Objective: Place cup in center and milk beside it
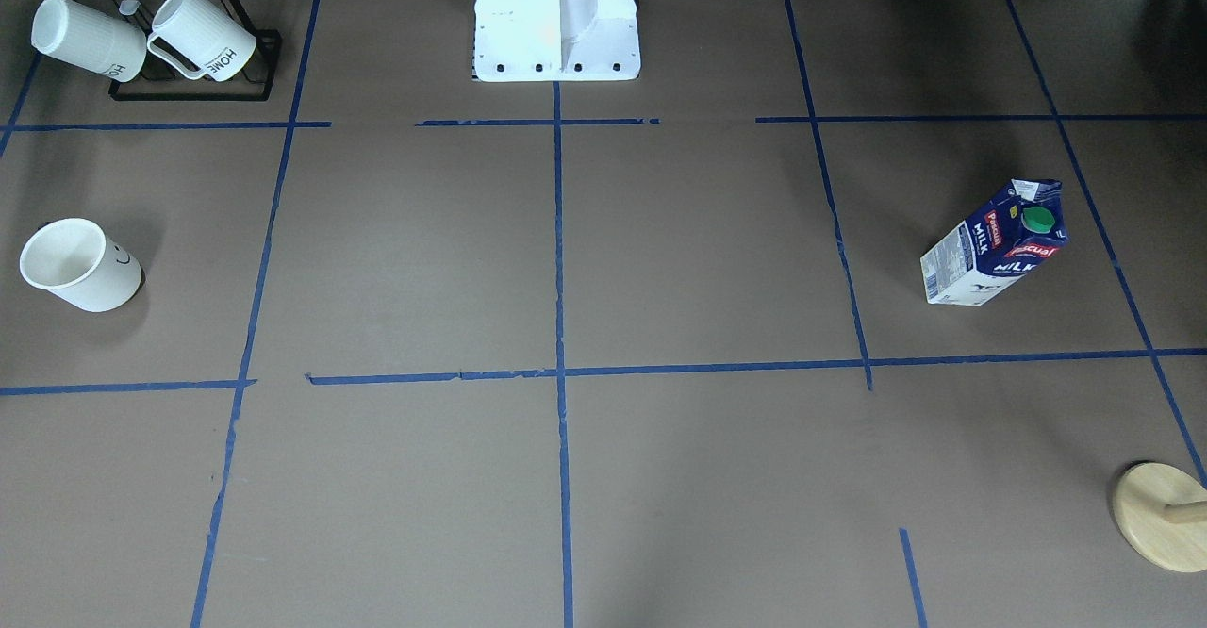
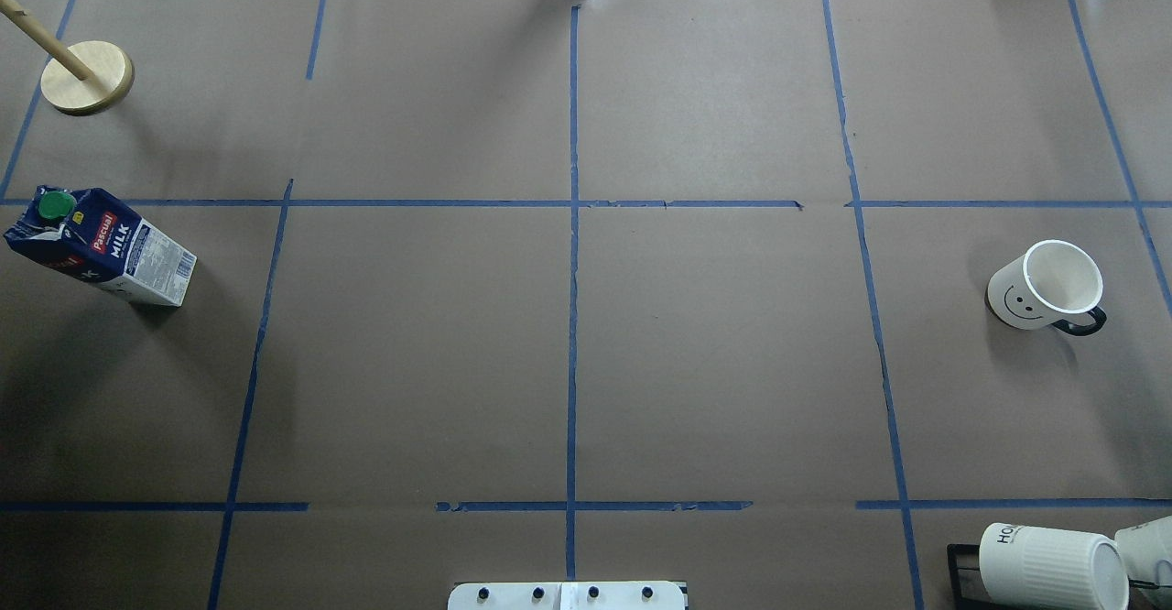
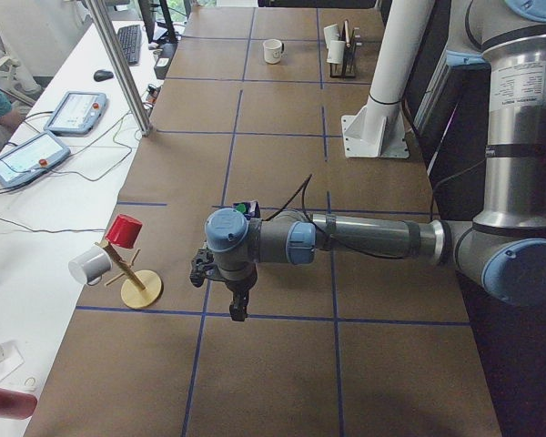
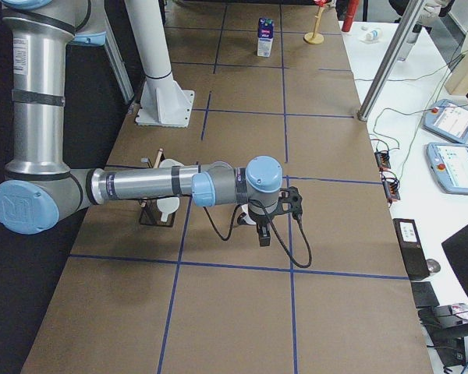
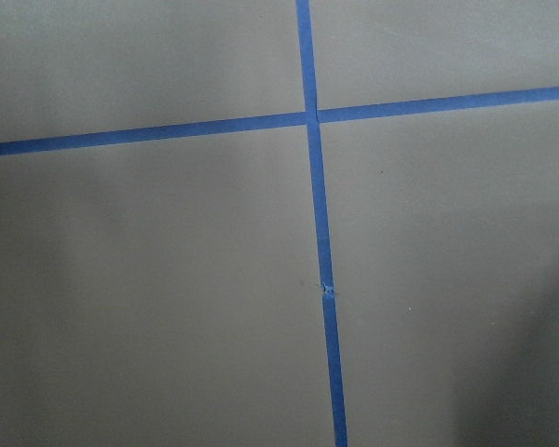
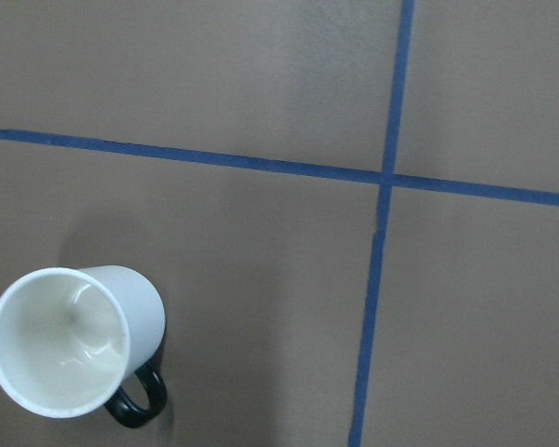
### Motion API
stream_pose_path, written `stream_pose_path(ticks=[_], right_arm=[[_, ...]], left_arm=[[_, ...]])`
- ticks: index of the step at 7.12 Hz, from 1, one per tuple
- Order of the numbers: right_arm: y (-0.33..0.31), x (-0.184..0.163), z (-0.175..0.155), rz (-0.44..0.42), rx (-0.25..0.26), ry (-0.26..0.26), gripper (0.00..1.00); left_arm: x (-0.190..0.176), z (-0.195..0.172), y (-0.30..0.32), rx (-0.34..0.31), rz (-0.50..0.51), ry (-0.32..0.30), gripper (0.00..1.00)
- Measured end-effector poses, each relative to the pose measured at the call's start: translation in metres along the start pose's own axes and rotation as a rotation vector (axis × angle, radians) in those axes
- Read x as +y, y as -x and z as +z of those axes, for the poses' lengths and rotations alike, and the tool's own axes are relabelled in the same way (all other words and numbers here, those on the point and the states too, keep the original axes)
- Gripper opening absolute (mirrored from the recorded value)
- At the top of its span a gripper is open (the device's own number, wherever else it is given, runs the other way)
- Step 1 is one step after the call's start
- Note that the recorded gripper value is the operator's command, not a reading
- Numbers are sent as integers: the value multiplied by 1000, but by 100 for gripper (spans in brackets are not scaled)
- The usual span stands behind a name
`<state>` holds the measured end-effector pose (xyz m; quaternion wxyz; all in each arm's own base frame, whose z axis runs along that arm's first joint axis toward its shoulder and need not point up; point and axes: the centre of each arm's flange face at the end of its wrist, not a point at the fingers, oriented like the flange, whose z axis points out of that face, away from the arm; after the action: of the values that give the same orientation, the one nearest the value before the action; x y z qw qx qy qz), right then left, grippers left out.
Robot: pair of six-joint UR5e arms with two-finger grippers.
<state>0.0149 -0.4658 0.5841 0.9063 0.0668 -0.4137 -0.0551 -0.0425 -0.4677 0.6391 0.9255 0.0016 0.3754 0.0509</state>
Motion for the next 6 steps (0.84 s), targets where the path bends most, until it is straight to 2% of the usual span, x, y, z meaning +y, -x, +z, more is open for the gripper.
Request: stream_pose_path(ticks=[1,3,6], right_arm=[[27,-6,17,6,-13,-22,100],[74,-7,61,25,-2,-53,98],[88,1,108,9,11,-56,96]], left_arm=[[0,0,0,0,-1,1,100],[3,2,2,1,-5,6,100],[9,7,5,1,-12,14,100]])
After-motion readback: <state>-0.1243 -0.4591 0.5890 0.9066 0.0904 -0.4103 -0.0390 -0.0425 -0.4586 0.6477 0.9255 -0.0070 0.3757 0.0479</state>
